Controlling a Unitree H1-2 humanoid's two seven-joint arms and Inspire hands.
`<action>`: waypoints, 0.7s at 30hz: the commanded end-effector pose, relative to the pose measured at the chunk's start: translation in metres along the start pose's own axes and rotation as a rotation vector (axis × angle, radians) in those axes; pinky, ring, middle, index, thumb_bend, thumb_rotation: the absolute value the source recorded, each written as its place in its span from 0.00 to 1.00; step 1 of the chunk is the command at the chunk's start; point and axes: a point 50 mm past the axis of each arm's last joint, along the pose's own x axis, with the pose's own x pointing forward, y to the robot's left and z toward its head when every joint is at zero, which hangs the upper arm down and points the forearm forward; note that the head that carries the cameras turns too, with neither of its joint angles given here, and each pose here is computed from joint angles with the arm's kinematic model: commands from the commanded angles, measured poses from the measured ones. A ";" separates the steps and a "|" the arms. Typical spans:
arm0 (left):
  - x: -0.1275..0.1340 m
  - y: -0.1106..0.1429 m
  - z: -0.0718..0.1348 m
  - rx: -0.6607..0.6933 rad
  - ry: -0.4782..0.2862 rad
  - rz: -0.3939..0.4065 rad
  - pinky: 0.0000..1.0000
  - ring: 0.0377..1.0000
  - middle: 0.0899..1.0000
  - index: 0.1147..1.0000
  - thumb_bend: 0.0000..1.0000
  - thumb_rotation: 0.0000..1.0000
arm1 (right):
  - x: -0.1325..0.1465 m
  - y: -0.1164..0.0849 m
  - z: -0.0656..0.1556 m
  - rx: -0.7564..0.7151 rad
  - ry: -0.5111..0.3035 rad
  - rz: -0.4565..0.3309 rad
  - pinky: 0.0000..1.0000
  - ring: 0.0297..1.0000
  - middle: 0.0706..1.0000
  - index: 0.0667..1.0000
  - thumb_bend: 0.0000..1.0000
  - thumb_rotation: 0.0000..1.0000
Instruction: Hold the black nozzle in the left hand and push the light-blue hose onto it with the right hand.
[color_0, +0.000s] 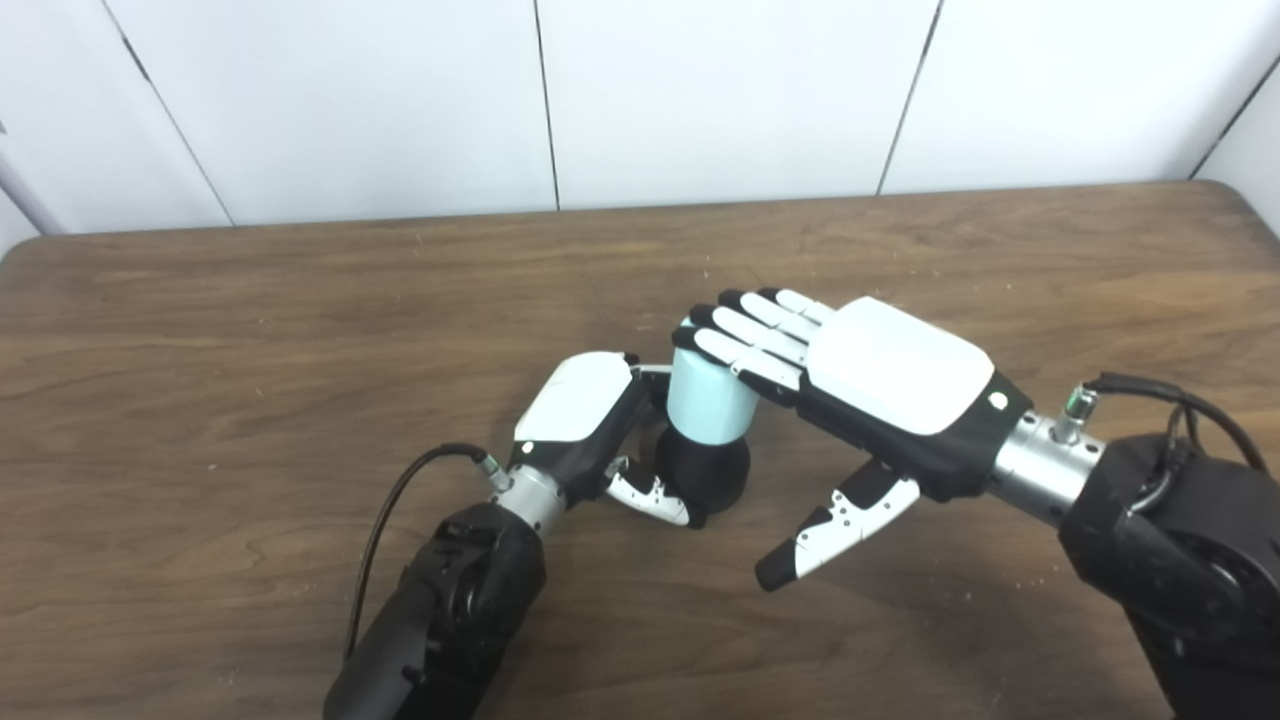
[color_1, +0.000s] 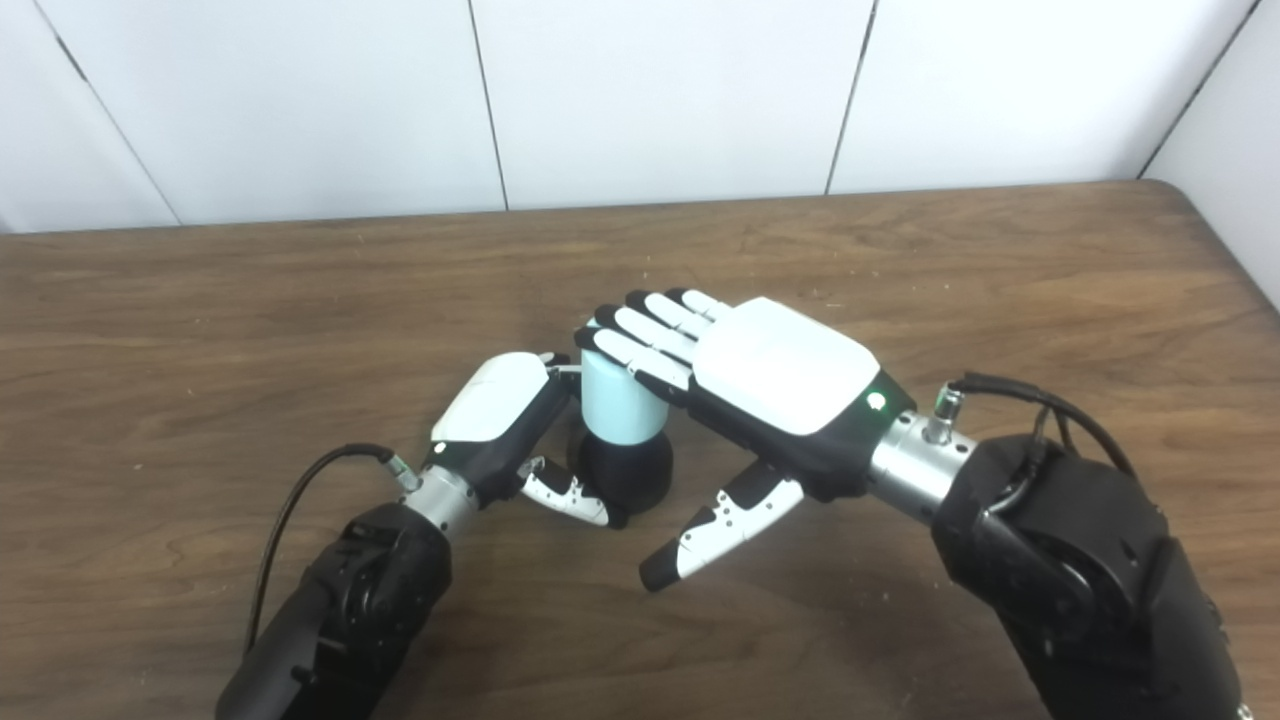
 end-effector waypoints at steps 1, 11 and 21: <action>-0.012 -0.018 -0.037 0.052 0.163 -0.117 0.90 0.68 0.50 0.38 0.52 0.00 | -0.004 0.016 -0.004 0.027 0.016 0.093 1.00 1.00 1.00 1.00 0.70 0.90; -0.011 -0.018 -0.036 0.050 0.163 -0.117 0.91 0.69 0.50 0.38 0.52 0.00 | 0.000 0.032 -0.003 0.055 0.008 0.122 1.00 1.00 1.00 1.00 0.69 0.90; -0.010 -0.017 -0.034 0.052 0.155 -0.121 0.90 0.68 0.50 0.38 0.52 0.00 | 0.007 0.036 0.001 0.074 -0.002 0.135 1.00 1.00 1.00 1.00 0.69 0.89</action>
